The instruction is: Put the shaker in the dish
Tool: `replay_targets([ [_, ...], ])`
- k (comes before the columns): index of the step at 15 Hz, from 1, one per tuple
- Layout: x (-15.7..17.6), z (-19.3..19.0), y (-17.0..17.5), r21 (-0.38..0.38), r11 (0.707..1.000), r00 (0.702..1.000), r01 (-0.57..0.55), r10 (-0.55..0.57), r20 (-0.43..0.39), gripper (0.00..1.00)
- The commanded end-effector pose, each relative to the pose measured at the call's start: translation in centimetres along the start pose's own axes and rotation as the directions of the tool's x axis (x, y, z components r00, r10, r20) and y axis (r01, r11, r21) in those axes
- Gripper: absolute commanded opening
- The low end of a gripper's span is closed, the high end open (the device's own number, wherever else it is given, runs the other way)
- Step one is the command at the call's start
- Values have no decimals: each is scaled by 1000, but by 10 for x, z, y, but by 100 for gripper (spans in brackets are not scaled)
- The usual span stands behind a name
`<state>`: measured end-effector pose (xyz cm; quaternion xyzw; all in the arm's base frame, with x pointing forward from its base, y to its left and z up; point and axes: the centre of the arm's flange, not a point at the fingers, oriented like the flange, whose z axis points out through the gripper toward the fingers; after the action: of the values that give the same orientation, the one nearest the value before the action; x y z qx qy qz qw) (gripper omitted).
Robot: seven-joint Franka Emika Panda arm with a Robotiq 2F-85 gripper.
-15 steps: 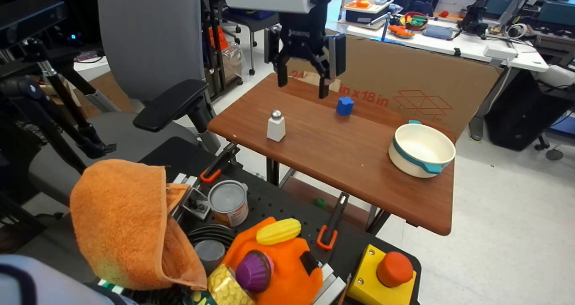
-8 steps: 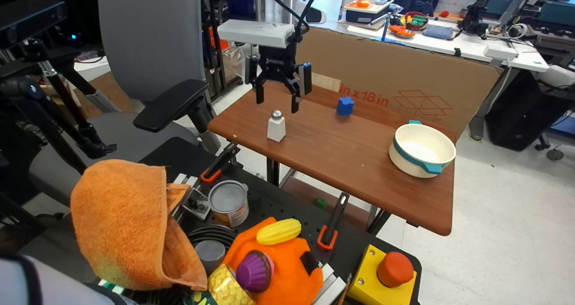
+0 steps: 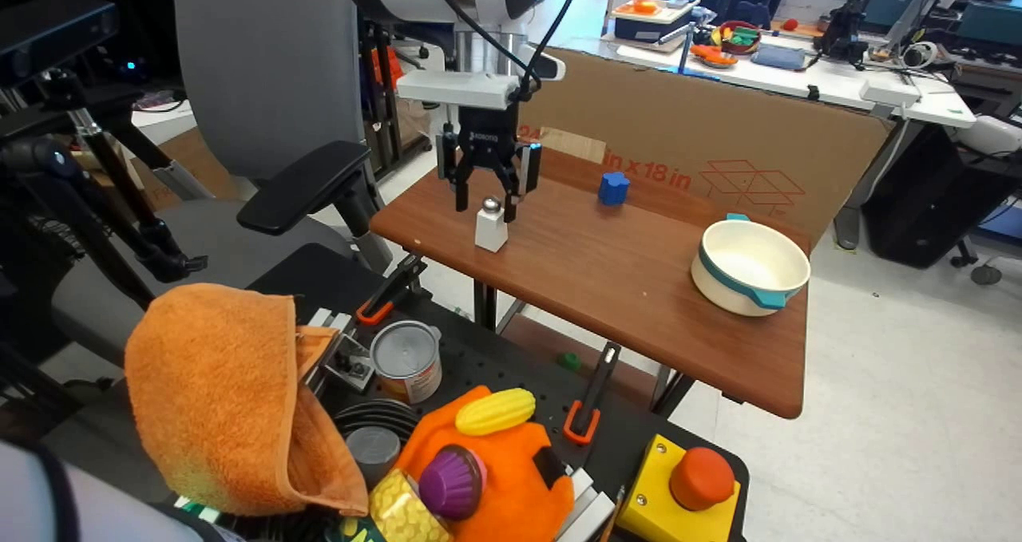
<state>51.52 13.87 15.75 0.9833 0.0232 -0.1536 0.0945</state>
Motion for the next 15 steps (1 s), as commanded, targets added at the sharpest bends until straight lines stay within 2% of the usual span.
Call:
replay_targets([
  [1, 14, -6, 1, -4, 1000, 999, 2, -2, 36, 49],
  [4, 13, -16, 9, 2, 1000, 999, -25, 25, 43, 27],
  [6, 21, -25, 21, 9, 996, 995, -85, 84, 59, 12],
  [8, 28, -40, 47, 40, 989, 988, -141, 138, 76, 9],
  [10, 29, -62, 84, 69, 978, 980, -197, 193, 54, 9],
  [15, 17, -112, 202, 162, 940, 952, -301, 307, -11, 9],
])
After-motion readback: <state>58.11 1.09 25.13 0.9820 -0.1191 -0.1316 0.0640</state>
